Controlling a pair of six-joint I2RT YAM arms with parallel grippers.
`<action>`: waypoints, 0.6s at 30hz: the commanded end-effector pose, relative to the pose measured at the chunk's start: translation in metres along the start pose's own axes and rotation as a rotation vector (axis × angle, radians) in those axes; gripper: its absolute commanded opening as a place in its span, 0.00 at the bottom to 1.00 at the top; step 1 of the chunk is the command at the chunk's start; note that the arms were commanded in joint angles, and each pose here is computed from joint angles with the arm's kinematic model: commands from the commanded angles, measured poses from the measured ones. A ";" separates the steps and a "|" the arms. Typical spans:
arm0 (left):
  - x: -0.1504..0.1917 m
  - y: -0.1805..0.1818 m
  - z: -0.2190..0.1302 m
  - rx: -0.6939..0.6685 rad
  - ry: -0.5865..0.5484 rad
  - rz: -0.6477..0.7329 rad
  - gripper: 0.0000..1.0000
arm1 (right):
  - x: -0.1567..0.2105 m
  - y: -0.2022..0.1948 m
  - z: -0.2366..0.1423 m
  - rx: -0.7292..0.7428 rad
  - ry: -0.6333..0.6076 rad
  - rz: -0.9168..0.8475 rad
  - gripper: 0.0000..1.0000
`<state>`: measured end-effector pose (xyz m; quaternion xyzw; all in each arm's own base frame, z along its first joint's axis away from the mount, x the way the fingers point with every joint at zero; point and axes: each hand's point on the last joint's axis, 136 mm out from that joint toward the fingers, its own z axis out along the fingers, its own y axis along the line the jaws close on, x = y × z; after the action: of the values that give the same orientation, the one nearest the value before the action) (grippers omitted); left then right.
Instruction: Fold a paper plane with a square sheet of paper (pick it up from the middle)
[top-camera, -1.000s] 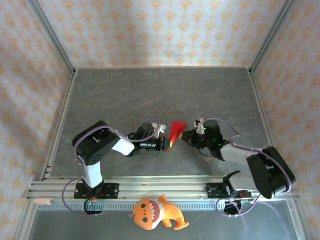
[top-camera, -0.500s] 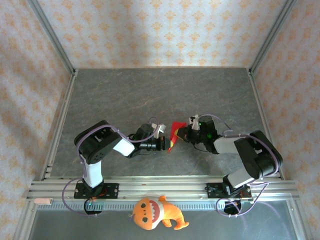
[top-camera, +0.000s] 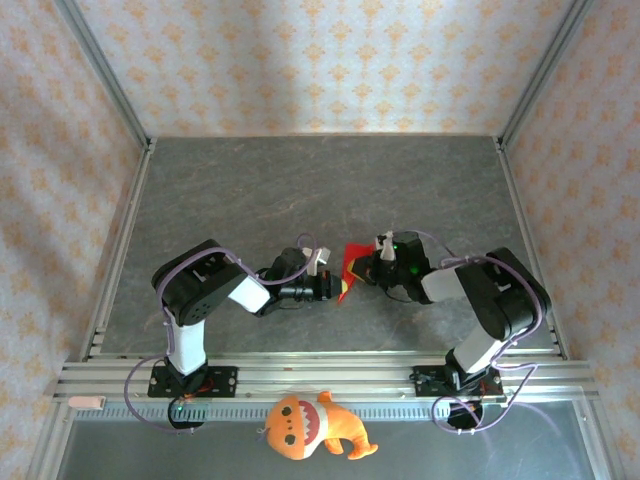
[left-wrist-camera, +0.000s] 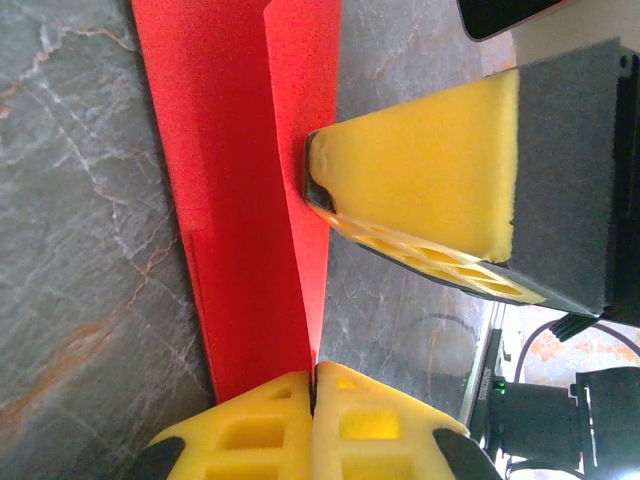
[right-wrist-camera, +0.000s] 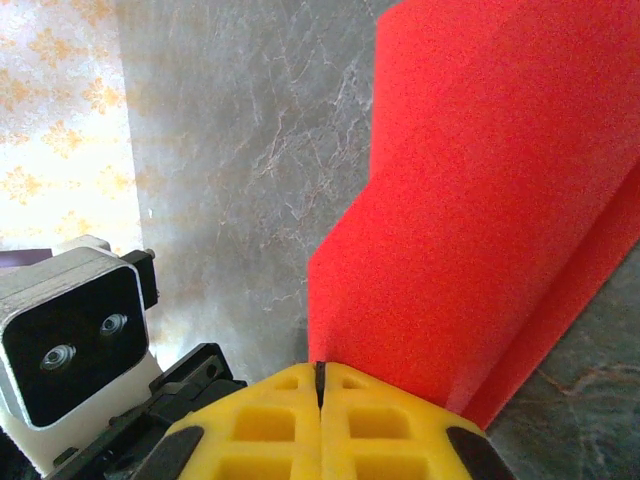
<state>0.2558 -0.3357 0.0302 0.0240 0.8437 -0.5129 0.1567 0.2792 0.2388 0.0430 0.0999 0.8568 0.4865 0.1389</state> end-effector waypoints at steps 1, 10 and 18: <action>0.029 0.045 -0.002 -0.128 0.064 -0.094 0.00 | -0.013 0.009 0.001 -0.033 -0.019 -0.041 0.06; 0.034 0.060 -0.002 -0.190 0.074 -0.125 0.00 | -0.017 0.003 0.003 -0.020 -0.014 -0.031 0.08; 0.035 0.067 -0.001 -0.211 0.076 -0.148 0.00 | -0.019 -0.002 0.006 0.003 -0.012 -0.017 0.08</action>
<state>0.2585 -0.3344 0.0283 0.0044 0.8448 -0.5130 0.1518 0.2928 0.2361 0.0403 0.1015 0.8566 0.4853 0.1428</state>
